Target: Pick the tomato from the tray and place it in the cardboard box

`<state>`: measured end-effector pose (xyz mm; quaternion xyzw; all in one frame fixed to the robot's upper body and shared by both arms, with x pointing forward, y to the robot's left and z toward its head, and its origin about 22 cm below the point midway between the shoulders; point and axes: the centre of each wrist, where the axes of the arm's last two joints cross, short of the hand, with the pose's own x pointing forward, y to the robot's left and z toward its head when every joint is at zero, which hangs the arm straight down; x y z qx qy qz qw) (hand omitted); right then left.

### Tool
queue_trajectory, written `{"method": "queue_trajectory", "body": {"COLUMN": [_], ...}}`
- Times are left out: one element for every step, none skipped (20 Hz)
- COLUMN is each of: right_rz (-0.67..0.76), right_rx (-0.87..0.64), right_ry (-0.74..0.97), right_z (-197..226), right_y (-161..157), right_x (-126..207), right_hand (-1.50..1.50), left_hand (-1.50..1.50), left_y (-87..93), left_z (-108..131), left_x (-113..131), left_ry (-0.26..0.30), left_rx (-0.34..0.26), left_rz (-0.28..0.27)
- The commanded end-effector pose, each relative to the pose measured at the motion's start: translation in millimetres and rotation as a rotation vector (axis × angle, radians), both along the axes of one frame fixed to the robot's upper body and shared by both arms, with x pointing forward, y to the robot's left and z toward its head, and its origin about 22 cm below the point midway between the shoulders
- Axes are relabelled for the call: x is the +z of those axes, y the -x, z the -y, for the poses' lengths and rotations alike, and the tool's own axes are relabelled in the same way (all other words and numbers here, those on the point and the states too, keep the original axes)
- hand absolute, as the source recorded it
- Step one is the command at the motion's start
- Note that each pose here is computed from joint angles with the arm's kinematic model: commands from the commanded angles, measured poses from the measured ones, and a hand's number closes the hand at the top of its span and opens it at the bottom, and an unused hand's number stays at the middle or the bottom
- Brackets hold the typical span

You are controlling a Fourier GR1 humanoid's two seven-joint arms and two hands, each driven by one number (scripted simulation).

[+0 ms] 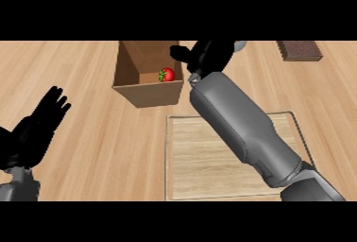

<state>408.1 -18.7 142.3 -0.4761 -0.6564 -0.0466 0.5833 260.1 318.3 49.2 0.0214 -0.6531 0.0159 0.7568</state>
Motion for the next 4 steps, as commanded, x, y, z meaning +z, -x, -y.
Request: {"method": "queue_trajectory", "body": {"right_rz": [-0.029,-0.04,-0.052,-0.034], "right_rx": [-0.046,-0.019,-0.023,-0.031], "right_ry": [-0.183,-0.171,-0.154,-0.155], "right_z": [-8.9,-11.9,-3.4,-10.1], "right_y": [18.0,26.3,34.9,31.9], "right_x": [-6.6,-6.5,-36.2,-13.0], "right_hand": [-1.5,-1.5,-1.5,-1.5], "left_hand": [0.0,0.0,0.0,0.0], "left_y": [4.0,3.5,6.2,7.7], "left_z": [-11.0,-6.8,-3.3,-6.5], "left_x": [5.3,0.0,2.2,8.7], "left_ry": [-0.011,0.003,0.0,0.0], "left_rx": [0.009,0.024,0.026,0.02], "left_rz": [-0.011,-0.006,0.003,-0.002]}}
